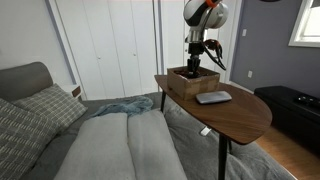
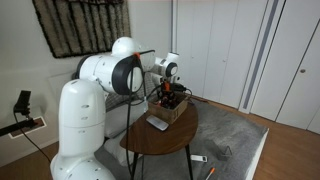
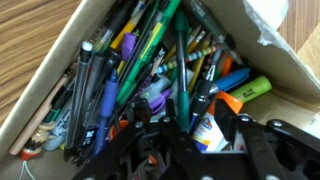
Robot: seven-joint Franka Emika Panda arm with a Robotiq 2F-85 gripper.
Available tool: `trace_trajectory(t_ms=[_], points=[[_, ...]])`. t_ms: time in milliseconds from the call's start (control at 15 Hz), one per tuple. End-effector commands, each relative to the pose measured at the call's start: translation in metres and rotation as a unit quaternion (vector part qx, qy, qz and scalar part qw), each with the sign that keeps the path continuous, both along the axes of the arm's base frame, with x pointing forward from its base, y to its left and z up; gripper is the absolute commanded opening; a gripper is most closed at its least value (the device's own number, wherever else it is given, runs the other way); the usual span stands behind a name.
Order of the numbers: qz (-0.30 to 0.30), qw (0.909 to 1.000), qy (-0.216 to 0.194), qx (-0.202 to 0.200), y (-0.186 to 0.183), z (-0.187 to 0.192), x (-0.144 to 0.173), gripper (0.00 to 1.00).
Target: Remove the pen from the box and put it on the table next to the box
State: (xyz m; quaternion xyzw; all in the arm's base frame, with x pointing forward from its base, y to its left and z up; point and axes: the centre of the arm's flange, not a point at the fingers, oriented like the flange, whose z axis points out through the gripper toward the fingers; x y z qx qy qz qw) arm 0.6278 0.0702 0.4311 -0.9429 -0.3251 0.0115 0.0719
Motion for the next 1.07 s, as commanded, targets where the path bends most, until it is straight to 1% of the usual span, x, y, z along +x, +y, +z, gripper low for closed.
trace_trajectory(t_ms=[0,67,200,267,333,400,467,533,600,667,800,867,1000], points=[[-0.020,0.9998,0.001,0.007,-0.001,-0.002,0.019,0.42],[-0.022,0.9997,0.001,0.005,0.000,-0.003,0.021,0.39],[-0.024,0.9997,0.003,0.003,0.002,-0.005,0.025,0.26],[-0.024,0.9997,0.003,0.002,0.003,-0.006,0.026,0.09],[-0.024,0.9997,0.003,0.002,0.003,-0.006,0.026,0.02],[-0.024,0.9997,0.002,0.001,0.004,-0.006,0.027,0.00],[-0.023,0.9997,0.002,0.000,0.005,-0.007,0.027,0.00],[-0.023,0.9997,0.002,0.000,0.006,-0.007,0.028,0.03],[-0.022,0.9998,0.001,0.000,0.007,-0.004,0.025,0.03],[-0.021,0.9998,-0.002,0.002,0.007,0.004,0.016,0.03],[-0.015,0.9997,-0.020,0.007,0.006,0.031,-0.018,0.03],[-0.013,0.9996,-0.027,-0.001,0.003,0.046,-0.039,0.03],[-0.018,0.9991,-0.038,-0.010,-0.004,0.066,-0.065,0.03]])
